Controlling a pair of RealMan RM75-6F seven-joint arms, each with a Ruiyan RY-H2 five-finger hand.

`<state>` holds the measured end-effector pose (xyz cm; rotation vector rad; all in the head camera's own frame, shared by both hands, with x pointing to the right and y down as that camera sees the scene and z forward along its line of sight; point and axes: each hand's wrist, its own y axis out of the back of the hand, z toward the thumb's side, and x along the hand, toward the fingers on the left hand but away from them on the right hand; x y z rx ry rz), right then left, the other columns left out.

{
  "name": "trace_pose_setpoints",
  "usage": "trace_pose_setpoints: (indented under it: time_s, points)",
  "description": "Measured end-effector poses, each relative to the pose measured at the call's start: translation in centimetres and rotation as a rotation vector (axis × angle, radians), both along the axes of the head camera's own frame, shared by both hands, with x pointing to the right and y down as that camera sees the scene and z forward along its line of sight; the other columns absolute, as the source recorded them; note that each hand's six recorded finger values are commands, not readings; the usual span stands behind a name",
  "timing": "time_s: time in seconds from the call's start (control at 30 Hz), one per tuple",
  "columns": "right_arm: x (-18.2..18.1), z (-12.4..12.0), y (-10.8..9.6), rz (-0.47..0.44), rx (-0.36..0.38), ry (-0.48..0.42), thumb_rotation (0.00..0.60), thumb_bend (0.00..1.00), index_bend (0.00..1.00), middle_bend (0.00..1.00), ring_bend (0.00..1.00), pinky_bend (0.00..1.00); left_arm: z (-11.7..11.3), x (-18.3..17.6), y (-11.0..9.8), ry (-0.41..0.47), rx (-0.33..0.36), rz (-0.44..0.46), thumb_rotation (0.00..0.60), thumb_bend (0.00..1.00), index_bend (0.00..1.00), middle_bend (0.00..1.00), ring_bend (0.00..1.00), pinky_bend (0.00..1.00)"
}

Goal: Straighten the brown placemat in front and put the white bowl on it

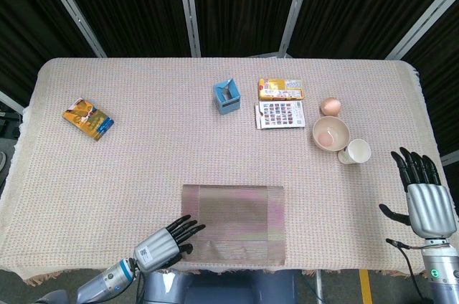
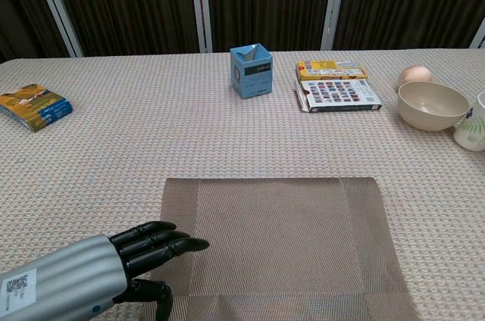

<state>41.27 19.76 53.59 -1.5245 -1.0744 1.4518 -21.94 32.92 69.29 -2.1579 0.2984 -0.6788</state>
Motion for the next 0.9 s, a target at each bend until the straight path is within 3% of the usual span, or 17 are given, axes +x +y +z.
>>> trace_pose_setpoints:
  time_s: [0.6, 0.9]
  points:
    - [-0.04, -0.16, -0.02, -0.004, 0.004, 0.0, 0.6, 0.0, 0.0, 0.0, 0.0, 0.0, 0.51, 0.56, 0.51, -0.022, -0.022, 0.016, 0.6, 0.45, 0.46, 0.0, 0.0, 0.0]
    - [-0.15, -0.27, -0.02, -0.007, 0.006, -0.005, 0.6, 0.0, 0.0, 0.0, 0.0, 0.0, 0.51, 0.65, 0.28, -0.018, -0.03, 0.001, 0.6, 0.48, 0.56, 0.0, 0.0, 0.0]
